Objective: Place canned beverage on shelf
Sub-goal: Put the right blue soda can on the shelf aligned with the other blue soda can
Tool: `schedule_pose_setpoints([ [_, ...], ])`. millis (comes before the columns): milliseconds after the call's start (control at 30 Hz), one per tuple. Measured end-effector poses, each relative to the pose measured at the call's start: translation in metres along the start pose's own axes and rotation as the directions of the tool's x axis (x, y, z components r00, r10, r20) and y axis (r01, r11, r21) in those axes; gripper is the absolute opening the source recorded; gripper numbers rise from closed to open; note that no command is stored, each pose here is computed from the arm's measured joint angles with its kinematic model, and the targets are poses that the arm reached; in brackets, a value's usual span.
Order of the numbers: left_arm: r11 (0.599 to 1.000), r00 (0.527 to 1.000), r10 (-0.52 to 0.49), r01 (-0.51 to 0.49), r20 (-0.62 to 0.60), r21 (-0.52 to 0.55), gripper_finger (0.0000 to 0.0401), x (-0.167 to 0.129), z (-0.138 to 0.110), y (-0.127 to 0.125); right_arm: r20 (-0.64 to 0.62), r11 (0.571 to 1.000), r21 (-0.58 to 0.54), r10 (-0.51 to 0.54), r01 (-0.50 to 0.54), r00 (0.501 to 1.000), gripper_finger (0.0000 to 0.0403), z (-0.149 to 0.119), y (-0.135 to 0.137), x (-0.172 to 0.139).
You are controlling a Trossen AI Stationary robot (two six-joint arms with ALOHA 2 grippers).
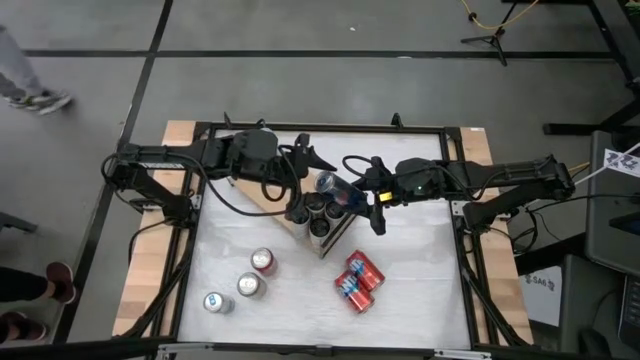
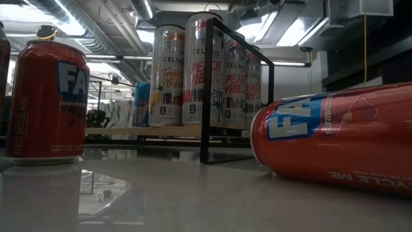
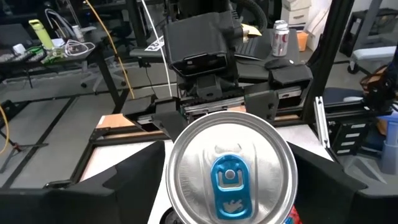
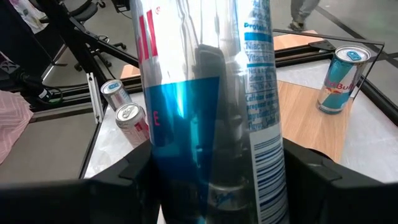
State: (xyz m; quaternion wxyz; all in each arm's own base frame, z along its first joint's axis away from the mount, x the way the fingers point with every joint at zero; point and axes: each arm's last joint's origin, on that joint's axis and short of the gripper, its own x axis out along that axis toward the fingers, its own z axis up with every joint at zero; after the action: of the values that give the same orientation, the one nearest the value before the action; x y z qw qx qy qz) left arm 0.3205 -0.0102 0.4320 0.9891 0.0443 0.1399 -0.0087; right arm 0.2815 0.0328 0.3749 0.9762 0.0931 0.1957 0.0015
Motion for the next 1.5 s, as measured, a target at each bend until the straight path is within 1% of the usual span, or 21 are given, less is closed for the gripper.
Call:
schedule_pose_setpoints([
  [233, 1.0, 1.0, -0.003, 0.003, 0.0, 0.0, 0.0252, 0.0, 0.0, -0.0001, 0.0, 1.0, -0.003, 0.0, 0.0, 1.0, 0.0238, 0.0, 0.0, 0.0],
  [367, 1.0, 1.0, -0.005, 0.005, 0.0, 0.0, 0.0224, 0.0, 0.0, -0.0002, 0.0, 1.0, -0.003, -0.001, 0.001, 1.0, 0.0249, -0.0001, 0.0002, 0.0],
  [433, 1.0, 1.0, -0.003, 0.003, 0.0, 0.001, 0.0216, 0.0, 0.0, -0.0001, 0.002, 1.0, -0.003, -0.01, 0.01, 1.0, 0.0256, 0.0, -0.0001, 0.0],
  [633, 1.0, 1.0, 0.0, 0.0, 0.001, 0.002, 0.0217, 0.0, 0.0001, 0.0, 0.005, 1.0, 0.0, -0.015, 0.015, 1.0, 0.0274, 0.0002, -0.0002, 0.0],
  [1133, 1.0, 1.0, 0.008, -0.008, 0.008, -0.002, 0.0216, -0.0044, 0.0019, 0.0009, 0.015, 1.0, 0.0, -0.017, 0.017, 1.0, 0.0274, 0.0012, -0.0003, 0.0],
  [1200, 1.0, 1.0, 0.013, -0.013, 0.003, -0.001, 0.0216, -0.0048, 0.0015, 0.001, 0.009, 1.0, 0.001, -0.018, 0.018, 1.0, 0.0282, 0.0006, -0.0004, 0.0],
  [1400, 1.0, 1.0, 0.016, -0.016, -0.01, -0.002, 0.0216, -0.0062, 0.0005, 0.0019, 0.003, 1.0, 0.001, -0.011, 0.011, 1.0, 0.0329, 0.0002, -0.0003, 0.0],
  [1500, 1.0, 1.0, 0.025, -0.025, -0.011, -0.003, 0.0216, -0.0062, 0.0004, 0.0036, -0.002, 1.0, 0.0, -0.012, 0.012, 1.0, 0.0346, -0.0002, -0.0004, -0.0007],
])
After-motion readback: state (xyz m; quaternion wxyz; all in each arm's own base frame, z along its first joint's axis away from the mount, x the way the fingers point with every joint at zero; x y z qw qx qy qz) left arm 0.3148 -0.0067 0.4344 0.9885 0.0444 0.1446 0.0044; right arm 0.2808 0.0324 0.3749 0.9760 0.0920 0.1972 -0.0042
